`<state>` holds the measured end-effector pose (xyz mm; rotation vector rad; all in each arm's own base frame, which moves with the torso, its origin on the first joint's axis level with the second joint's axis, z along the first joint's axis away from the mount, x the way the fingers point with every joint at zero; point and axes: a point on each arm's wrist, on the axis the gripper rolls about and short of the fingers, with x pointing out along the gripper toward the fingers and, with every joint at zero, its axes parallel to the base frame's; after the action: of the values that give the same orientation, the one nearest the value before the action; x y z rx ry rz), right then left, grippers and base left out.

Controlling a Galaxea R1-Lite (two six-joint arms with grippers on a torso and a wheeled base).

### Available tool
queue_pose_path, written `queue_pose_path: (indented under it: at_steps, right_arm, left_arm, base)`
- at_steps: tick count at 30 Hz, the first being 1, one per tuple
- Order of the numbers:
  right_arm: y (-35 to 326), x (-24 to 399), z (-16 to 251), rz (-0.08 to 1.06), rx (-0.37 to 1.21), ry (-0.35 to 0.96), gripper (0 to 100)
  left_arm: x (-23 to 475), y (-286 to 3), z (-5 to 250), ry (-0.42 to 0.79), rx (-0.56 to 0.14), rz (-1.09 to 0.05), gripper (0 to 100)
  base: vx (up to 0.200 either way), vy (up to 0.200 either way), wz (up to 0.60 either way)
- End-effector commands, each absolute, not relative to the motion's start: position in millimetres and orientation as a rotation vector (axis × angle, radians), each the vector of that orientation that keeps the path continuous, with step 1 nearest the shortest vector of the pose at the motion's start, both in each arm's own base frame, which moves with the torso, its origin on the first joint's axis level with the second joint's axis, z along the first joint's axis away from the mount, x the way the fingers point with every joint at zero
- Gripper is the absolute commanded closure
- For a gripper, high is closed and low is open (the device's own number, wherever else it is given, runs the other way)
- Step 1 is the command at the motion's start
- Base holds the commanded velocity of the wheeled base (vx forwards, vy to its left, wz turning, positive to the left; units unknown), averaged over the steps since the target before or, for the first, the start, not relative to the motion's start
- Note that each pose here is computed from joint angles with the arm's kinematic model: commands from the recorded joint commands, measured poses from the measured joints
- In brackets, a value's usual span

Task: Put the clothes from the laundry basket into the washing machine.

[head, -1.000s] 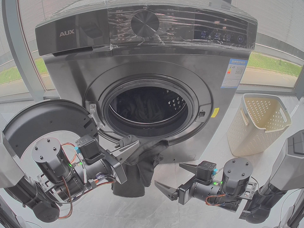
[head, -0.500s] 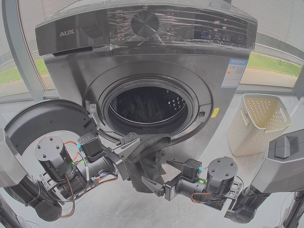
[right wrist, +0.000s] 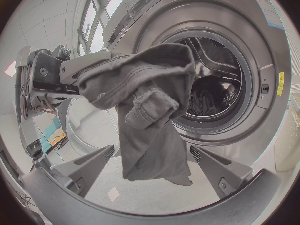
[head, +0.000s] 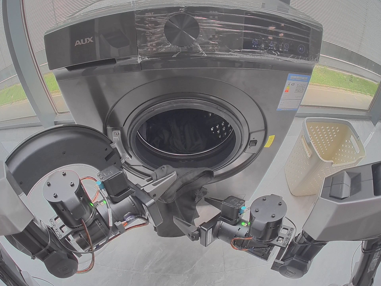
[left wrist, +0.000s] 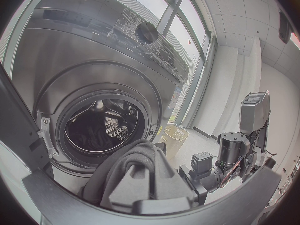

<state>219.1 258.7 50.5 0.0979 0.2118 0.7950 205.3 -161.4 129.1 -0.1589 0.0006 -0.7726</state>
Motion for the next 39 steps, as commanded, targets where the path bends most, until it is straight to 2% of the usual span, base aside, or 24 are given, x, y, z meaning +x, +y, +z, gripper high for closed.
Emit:
queue_pose_path:
  at_steps: [1, 6, 7, 16, 24, 25, 31, 39]
  right_arm:
    - [262, 223, 48, 0.792, 0.097, 0.209, 0]
    - [268, 229, 40, 0.791, 0.109, 0.186, 0]
    - [270, 230, 40, 0.79, 0.111, 0.18, 100]
    - [269, 232, 46, 0.785, 0.122, 0.159, 100]
    - [252, 220, 70, 0.769, 0.134, 0.138, 100]
    - [250, 218, 72, 0.769, 0.133, 0.136, 100]
    - [233, 208, 81, 0.756, 0.128, 0.146, 100]
    - [226, 210, 85, 0.736, 0.129, 0.142, 100]
  left_arm:
    - [205, -162, 130, -0.002, -0.161, -0.775, 100]
    - [204, -161, 131, 0.003, -0.186, -0.775, 100]
    - [204, -161, 131, 0.004, -0.189, -0.775, 100]
    - [206, -159, 130, 0.01, -0.188, -0.766, 100]
    - [211, -154, 126, 0.026, -0.2, -0.725, 100]
    - [213, -154, 127, 0.021, -0.202, -0.72, 0]
    - [231, -140, 124, 0.016, -0.203, -0.638, 0]
    - [235, -138, 125, 0.01, -0.203, -0.623, 0]
  base:
    - [0.0, 0.0, 0.0]
    - [0.0, 0.0, 0.0]
    - [0.0, 0.0, 0.0]
    - [0.0, 0.0, 0.0]
    - [0.0, 0.0, 0.0]
    - [0.0, 0.0, 0.0]
    - [0.0, 0.0, 0.0]
    - [0.0, 0.0, 0.0]
